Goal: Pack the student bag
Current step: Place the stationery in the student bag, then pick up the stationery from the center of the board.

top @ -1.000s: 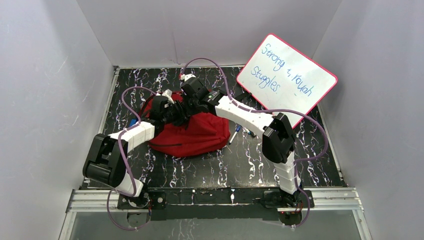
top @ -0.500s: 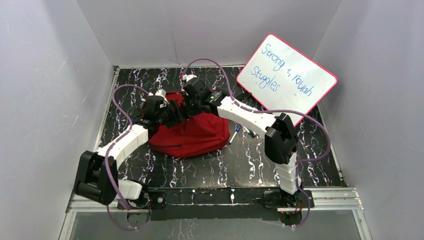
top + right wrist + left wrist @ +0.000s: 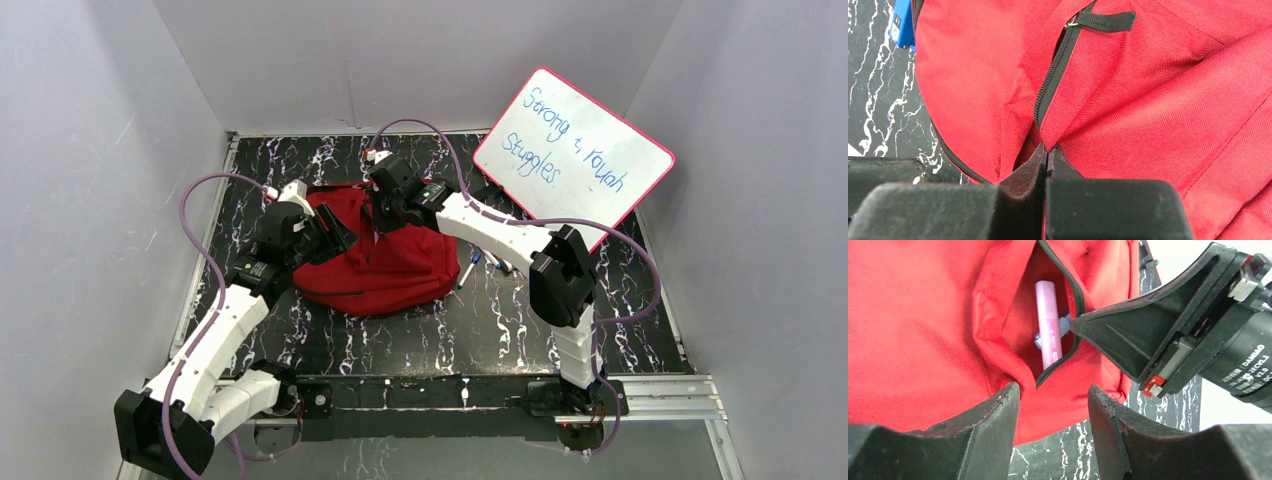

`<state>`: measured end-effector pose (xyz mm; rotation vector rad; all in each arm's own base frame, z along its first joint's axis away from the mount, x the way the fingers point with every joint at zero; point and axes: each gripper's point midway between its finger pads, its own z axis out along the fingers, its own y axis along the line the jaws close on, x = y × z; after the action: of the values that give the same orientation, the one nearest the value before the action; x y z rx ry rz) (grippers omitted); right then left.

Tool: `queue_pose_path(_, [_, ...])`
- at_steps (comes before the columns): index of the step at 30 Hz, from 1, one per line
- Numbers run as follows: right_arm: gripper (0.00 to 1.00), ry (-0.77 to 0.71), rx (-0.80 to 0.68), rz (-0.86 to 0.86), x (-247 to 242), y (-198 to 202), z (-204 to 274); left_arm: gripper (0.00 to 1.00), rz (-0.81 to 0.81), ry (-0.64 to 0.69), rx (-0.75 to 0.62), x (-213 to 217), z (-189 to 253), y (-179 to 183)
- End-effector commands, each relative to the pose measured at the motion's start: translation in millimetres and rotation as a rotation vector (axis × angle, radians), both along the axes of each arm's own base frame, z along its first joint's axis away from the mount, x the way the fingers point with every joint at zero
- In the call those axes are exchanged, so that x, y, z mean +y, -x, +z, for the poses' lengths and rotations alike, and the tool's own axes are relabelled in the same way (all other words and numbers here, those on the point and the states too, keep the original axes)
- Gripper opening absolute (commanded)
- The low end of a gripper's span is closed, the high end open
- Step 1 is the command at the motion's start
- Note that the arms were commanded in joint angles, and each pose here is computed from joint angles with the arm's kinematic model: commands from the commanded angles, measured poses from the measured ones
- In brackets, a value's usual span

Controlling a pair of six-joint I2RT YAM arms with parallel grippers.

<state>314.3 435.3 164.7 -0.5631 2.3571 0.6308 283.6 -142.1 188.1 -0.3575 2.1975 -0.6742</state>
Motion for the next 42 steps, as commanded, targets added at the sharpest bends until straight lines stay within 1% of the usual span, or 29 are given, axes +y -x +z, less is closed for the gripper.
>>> queue_pose_path(1, [0.09, -0.077, -0.035, 0.029, 4, 3, 36, 0.5, 0.071, -0.094, 0.035, 24, -11, 12])
queue_pose_path(7, [0.32, -0.09, -0.055, 0.025, -6, 8, 54, 0.5, 0.116, -0.118, 0.05, 32, -16, 13])
queue_pose_path(9, [0.35, -0.082, -0.069, 0.007, -15, 10, 59, 0.5, 0.117, -0.12, 0.049, 33, -15, 12])
queue_pose_path(12, [0.37, -0.051, -0.093, -0.056, -38, 12, 61, 0.5, 0.119, -0.133, 0.042, 34, -13, 11])
queue_pose_path(15, [0.4, -0.007, -0.114, -0.179, -76, 15, 58, 0.5, 0.123, -0.146, 0.035, 37, -12, 11])
queue_pose_path(18, [0.4, 0.076, -0.114, -0.354, -126, 20, 40, 0.5, 0.118, -0.15, 0.036, 36, -12, 11])
queue_pose_path(21, [0.39, 0.134, -0.1, -0.503, -174, 29, 20, 0.5, 0.112, -0.151, 0.043, 35, -14, 10])
queue_pose_path(25, [0.38, 0.187, -0.048, -0.653, -222, 41, -6, 0.5, 0.102, -0.146, 0.051, 32, -16, 8])
queue_pose_path(27, [0.35, 0.203, -0.015, -0.69, -238, 41, -16, 0.5, 0.093, -0.136, 0.055, 29, -18, 7])
queue_pose_path(31, [0.32, 0.222, 0.06, -0.704, -252, 37, -36, 0.5, 0.077, -0.107, 0.068, 23, -21, 7])
queue_pose_path(37, [0.32, 0.233, 0.148, -0.621, -234, 31, -65, 0.5, 0.079, -0.102, 0.062, 23, -19, 8])
queue_pose_path(42, [0.32, 0.278, 0.185, -0.612, -228, 25, -88, 0.5, 0.077, -0.101, 0.063, 24, -18, 10])
